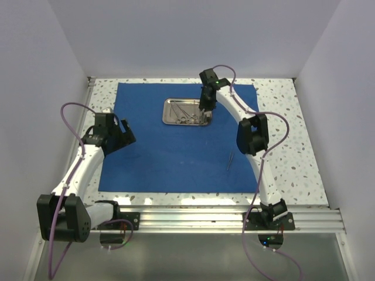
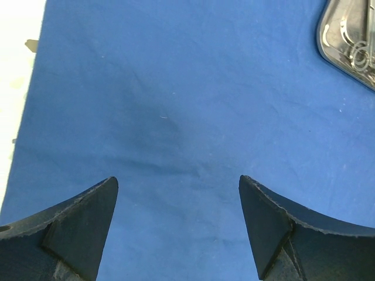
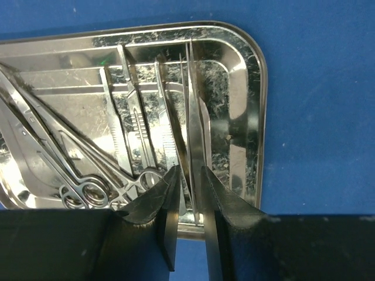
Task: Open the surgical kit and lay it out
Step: Pick up the medical item from the container.
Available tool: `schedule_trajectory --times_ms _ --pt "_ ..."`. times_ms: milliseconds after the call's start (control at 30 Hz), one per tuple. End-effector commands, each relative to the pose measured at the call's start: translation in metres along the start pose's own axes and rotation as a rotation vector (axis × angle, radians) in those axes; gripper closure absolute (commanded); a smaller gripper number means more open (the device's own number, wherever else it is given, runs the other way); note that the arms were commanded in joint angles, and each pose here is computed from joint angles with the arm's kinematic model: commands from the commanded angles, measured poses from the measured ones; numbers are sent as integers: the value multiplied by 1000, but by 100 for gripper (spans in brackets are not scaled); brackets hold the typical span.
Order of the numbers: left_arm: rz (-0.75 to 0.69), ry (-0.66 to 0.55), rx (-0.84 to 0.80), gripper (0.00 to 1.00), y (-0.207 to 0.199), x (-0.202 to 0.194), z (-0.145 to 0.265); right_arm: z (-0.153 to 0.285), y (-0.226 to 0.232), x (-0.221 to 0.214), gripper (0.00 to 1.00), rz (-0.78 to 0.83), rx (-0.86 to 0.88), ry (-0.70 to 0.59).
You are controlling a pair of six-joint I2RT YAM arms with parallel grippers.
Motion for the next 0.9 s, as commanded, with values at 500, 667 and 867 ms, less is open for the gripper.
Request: schedule_trajectory --times_ms 500,667,867 --pt "-14 -44 85 11 10 9 5 -28 -7 24 77 -66 -26 -83" --pt "-11 -33 99 11 12 7 3 -33 -6 23 74 -66 -21 -79" --pt "-18 -30 116 11 15 8 1 -39 -3 21 72 -71 -5 -75"
Point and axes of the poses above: each gripper's point midway between its finger pads, its own z axis back along the fingers, its own y axis along the line the jaws close on, x = y × z, the point moved 5 cm from there along z, back along the fingers, and after that the axes turned 8 degrees about -z, right-handed, at the moved point
